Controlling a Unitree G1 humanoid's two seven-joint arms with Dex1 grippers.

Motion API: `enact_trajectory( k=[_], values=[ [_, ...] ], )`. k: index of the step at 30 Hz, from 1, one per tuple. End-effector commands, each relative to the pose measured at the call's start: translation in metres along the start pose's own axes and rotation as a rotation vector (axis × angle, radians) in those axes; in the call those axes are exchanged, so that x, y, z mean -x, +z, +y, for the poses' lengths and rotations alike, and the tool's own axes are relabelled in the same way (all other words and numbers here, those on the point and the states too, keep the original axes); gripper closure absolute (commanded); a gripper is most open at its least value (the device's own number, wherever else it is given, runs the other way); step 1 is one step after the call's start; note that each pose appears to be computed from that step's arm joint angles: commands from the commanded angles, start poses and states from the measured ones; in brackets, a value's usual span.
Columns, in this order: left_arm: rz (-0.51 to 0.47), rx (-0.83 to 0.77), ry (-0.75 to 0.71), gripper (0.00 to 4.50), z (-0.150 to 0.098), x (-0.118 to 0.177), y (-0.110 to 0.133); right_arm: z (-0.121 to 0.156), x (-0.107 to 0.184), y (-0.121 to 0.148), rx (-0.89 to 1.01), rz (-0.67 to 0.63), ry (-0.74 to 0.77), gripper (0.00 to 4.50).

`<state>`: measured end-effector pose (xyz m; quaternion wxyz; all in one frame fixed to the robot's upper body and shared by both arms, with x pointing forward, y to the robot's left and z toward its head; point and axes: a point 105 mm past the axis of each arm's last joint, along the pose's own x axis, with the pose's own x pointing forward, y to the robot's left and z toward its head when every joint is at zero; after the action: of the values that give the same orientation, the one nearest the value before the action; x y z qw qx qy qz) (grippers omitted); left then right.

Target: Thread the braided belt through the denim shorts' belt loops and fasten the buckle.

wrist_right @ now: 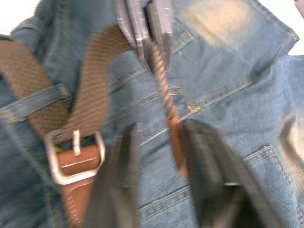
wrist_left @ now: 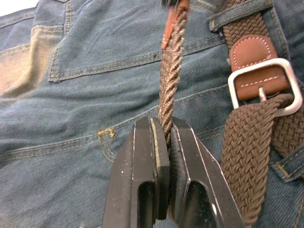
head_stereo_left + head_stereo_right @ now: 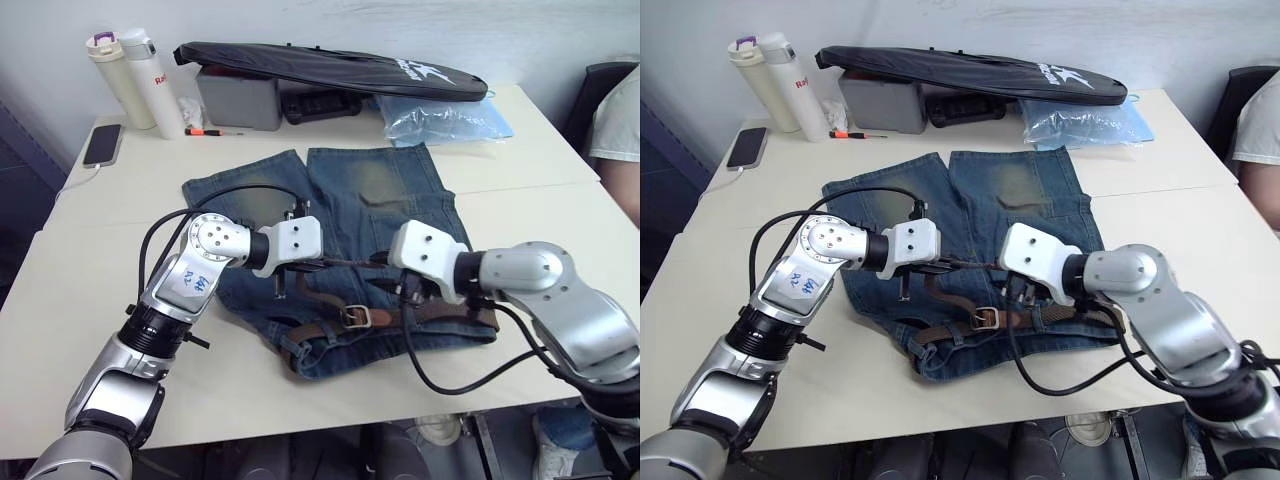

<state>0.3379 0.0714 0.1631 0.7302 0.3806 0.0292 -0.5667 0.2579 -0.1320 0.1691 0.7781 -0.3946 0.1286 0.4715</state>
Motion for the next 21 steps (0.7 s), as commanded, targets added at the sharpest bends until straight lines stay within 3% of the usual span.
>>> enact_trajectory(
  k=[1,11,21],
  values=[
    [-0.005,-0.037,0.039,4.5,0.008,0.008,0.003,0.016,0.0,-0.001,0.084,0.006,-0.006,0.1],
    [0.003,-0.07,0.025,4.5,0.016,0.007,0.006,0.024,-0.037,-0.025,0.257,0.041,-0.114,0.1],
    [0.022,-0.072,0.022,4.5,0.02,0.011,0.005,0.018,-0.042,-0.022,0.292,0.005,-0.19,0.1]
  ],
)
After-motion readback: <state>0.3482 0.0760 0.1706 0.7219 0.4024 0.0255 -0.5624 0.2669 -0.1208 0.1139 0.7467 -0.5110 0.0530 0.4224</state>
